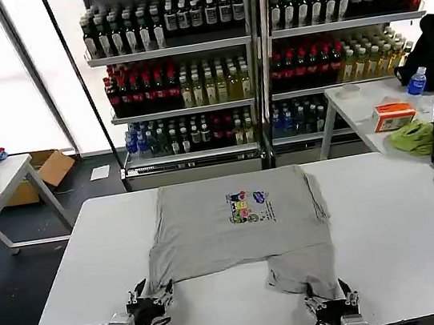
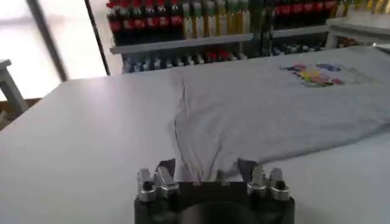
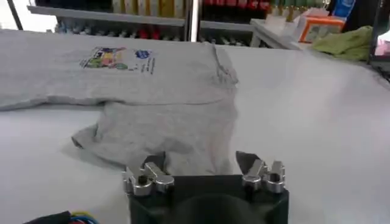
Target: Fold and organize the clothes.
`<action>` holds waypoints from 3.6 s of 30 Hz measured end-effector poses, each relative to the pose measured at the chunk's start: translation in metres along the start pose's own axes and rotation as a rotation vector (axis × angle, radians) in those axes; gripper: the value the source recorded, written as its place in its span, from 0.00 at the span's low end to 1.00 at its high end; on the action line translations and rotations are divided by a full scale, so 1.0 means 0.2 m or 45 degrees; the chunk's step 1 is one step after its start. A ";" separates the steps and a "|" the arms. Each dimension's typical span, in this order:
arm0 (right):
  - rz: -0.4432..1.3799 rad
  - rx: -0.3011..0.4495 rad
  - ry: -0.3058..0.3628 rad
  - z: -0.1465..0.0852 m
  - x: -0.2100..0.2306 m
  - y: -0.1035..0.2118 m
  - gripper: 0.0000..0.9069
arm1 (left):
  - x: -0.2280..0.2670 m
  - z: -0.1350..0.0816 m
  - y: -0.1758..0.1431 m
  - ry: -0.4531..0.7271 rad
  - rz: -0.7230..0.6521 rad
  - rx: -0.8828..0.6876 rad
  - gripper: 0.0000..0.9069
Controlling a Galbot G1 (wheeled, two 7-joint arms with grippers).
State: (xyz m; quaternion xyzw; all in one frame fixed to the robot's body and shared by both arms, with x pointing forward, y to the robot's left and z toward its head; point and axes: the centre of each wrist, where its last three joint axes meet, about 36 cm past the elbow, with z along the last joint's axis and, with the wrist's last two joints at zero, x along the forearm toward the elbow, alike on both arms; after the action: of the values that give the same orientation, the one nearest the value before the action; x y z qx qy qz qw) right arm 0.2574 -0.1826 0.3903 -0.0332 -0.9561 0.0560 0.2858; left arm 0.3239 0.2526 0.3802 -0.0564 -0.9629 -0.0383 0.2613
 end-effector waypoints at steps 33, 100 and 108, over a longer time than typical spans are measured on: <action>0.037 -0.096 -0.371 -0.27 -0.07 -0.14 0.00 | 0.06 -0.12 -0.03 -0.172 0.034 0.138 0.00; 0.059 -0.057 -0.322 -0.96 -1.07 0.01 1.00 | -0.75 -0.47 0.07 -0.228 0.053 0.082 1.00; 0.074 -0.196 -0.320 -1.03 -1.02 0.05 1.00 | -0.72 -0.51 0.07 -0.233 0.032 0.082 1.00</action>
State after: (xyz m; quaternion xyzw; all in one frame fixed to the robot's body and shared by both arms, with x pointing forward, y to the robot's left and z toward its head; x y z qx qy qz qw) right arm 0.5405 -0.1750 0.4488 -0.0753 -0.9844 -0.0055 0.1587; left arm 0.4995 0.2435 0.3963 -0.0632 -0.9827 0.0010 0.1743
